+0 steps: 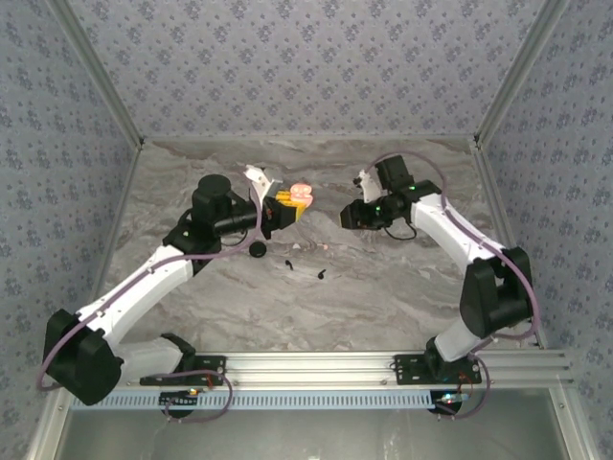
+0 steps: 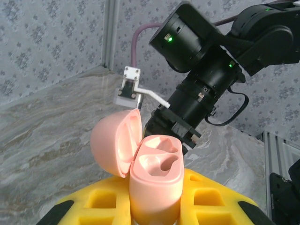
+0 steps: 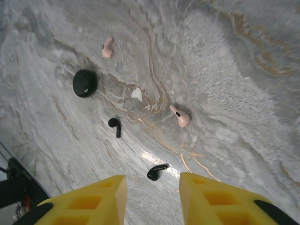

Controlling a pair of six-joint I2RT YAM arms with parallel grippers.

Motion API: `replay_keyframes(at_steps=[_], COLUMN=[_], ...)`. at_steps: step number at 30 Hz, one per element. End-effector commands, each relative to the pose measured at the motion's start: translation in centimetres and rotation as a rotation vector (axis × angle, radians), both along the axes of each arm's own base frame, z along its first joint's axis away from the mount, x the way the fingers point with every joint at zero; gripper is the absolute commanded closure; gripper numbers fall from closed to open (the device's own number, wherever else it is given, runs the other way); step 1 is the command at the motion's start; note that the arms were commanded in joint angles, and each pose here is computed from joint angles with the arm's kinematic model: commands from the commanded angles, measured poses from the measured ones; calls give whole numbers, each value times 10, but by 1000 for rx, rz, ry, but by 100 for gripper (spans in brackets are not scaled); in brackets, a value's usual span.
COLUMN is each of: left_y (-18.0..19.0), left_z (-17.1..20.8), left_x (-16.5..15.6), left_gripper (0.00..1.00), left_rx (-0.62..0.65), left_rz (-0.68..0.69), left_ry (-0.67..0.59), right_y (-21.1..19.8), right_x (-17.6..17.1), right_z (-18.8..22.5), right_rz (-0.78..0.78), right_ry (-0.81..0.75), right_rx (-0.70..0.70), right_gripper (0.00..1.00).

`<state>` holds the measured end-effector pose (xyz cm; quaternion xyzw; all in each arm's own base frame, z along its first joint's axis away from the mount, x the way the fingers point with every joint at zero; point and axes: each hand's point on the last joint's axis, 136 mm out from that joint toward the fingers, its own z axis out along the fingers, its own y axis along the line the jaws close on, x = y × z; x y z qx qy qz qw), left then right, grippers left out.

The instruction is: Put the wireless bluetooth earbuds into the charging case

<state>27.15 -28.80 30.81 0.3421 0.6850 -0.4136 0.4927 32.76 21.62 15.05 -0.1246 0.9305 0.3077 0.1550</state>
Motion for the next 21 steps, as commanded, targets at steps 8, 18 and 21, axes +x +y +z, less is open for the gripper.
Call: replay_keyframes(at_steps=[8, 18, 21], left_y=[16, 17, 18], left_z=[-7, -13, -14], left_x=[-14, -16, -15], left_gripper=[80, 80, 80], left_rx=[20, 28, 30], left_rz=[59, 74, 79], left_ry=[5, 7, 7], right_y=[47, 69, 69], right_x=[-11, -17, -17], right_z=[-61, -103, -111], right_rz=[83, 101, 100], right_ry=[128, 192, 197], right_rx=[15, -19, -45], right_gripper=[79, 84, 84])
